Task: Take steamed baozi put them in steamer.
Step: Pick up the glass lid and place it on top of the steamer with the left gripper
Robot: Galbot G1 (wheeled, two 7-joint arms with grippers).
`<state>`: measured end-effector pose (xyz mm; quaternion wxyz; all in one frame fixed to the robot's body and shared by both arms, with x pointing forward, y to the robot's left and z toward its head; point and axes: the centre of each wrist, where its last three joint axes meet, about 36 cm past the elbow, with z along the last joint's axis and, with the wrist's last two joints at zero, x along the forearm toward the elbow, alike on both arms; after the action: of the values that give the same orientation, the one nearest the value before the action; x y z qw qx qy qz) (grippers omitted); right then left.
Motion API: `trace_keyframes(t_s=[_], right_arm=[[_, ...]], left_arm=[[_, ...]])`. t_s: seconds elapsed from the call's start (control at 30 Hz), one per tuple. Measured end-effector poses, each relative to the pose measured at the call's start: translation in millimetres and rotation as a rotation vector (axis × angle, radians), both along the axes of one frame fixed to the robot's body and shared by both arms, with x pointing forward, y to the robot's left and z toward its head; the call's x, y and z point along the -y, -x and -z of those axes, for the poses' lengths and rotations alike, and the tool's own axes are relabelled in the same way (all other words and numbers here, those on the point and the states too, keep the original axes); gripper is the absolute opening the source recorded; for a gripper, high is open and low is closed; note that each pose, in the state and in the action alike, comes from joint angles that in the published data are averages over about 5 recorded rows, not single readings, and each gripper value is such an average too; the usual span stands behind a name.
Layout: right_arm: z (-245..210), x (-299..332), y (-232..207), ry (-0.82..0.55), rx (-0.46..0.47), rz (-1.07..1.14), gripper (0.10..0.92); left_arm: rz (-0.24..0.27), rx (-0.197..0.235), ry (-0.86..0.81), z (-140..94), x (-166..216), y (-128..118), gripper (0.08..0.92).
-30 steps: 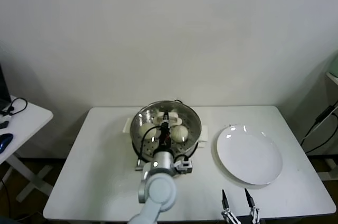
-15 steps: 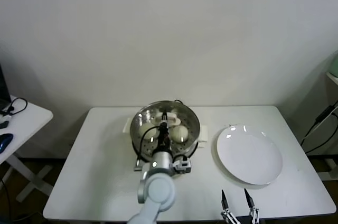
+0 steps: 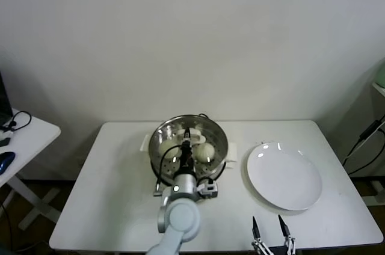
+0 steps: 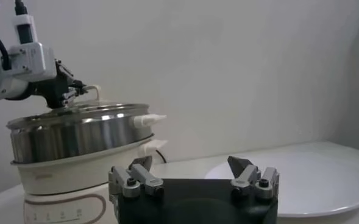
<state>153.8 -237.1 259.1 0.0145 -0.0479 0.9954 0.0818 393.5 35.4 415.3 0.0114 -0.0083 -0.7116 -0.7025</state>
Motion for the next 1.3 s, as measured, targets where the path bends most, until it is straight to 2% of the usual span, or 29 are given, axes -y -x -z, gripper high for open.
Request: trace_keyframes(t_s=[0.63,0.73,0.97,1.03,1.13,1.3], right_arm=[[-0.7,-1.4,1.9,-0.002,0.005,-0.007,0.823],[-0.7,-1.4,2.0,-0.002,0.005,-0.007,0.823],[-0.4,-2.0,1.6,-0.003,0.007,-0.006,0.823],[-0.1,-2.3,1.3,-0.004,0.007,-0.006,0.823],[0.1,-2.7,1.0,-0.005,0.008,-0.005,0.823],[0.4,-2.8,0.9,-0.006,0.008,-0.004,0.823]], left_arm=[[0.007,0.028,0.011,2.3,-0.6,-1.0,0.146],[0.007,0.03,0.008,2.6,-1.5,-0.7,0.203],[0.002,0.033,-0.01,4.6,-7.1,-1.4,0.4],[0.0,0.033,-0.015,4.9,-8.7,-1.4,0.424],[-0.001,0.034,-0.021,4.5,-11.0,-1.5,0.412],[0.003,0.03,-0.033,3.4,-14.7,-1.7,0.293]])
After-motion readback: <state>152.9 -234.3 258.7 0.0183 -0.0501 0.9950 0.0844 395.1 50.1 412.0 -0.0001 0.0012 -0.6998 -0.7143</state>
